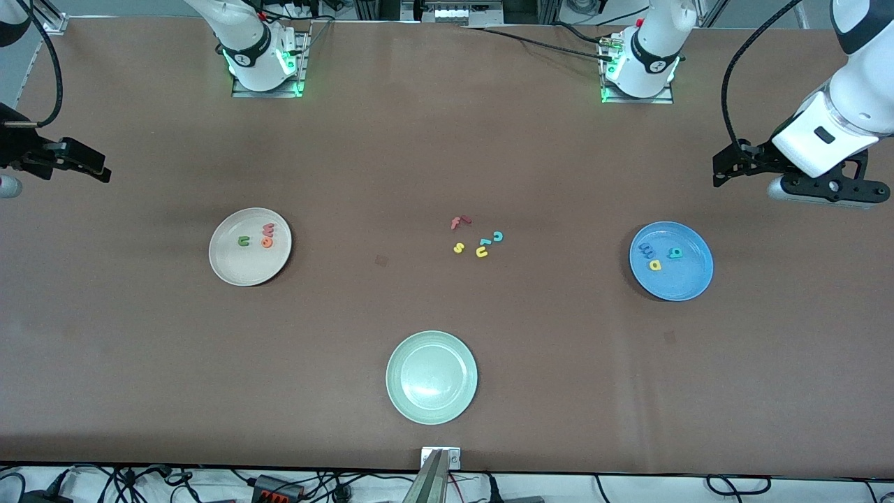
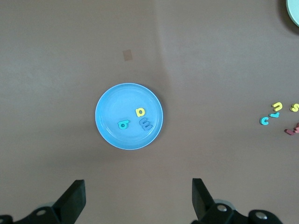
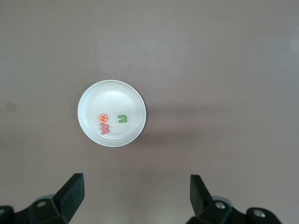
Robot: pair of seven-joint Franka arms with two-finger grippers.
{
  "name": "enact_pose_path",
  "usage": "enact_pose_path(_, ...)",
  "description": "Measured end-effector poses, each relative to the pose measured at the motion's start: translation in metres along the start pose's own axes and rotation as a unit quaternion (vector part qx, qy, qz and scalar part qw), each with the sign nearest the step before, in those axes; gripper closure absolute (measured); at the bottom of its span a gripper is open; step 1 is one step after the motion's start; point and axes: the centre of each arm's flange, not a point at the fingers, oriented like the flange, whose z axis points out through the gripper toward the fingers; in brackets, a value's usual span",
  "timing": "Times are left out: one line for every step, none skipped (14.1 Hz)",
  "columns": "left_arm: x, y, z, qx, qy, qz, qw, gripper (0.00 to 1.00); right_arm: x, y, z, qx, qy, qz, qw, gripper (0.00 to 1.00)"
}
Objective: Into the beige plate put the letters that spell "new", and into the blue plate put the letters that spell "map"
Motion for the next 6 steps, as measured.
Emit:
enact_pose_path(0.0000,0.0001,0.0000,0.000,0.000,0.000,1.000,0.00,0.0014,0.0000,0.0023,0.000,-0.001,0.000,1.000,0.00)
enact_pose_path(-0.0001,0.0003,0.0001,0.000,0.000,0.000,1.000,0.00,0.0022,-0.0001,0.0035,0.000,-0.002,0.000,1.000,0.00)
enact_pose_path(-0.0001,0.0005,0.0001,0.000,0.000,0.000,1.000,0.00,0.0025,-0.0001,0.0039,0.000,-0.002,0.000,1.000,0.00)
enact_pose_path(-0.0001,0.0004,0.0000,0.000,0.000,0.000,1.000,0.00,0.0026,-0.0001,0.0039,0.000,-0.002,0.000,1.000,0.00)
enact_pose_path(-0.0001,0.0004,-0.0001,0.000,0.000,0.000,1.000,0.00,0.0027,-0.0001,0.0038,0.000,-0.001,0.000,1.000,0.00)
enact_pose_path(0.0000,0.0004,-0.0003,0.000,0.000,0.000,1.000,0.00,0.0028,-0.0001,0.0037,0.000,-0.001,0.000,1.000,0.00)
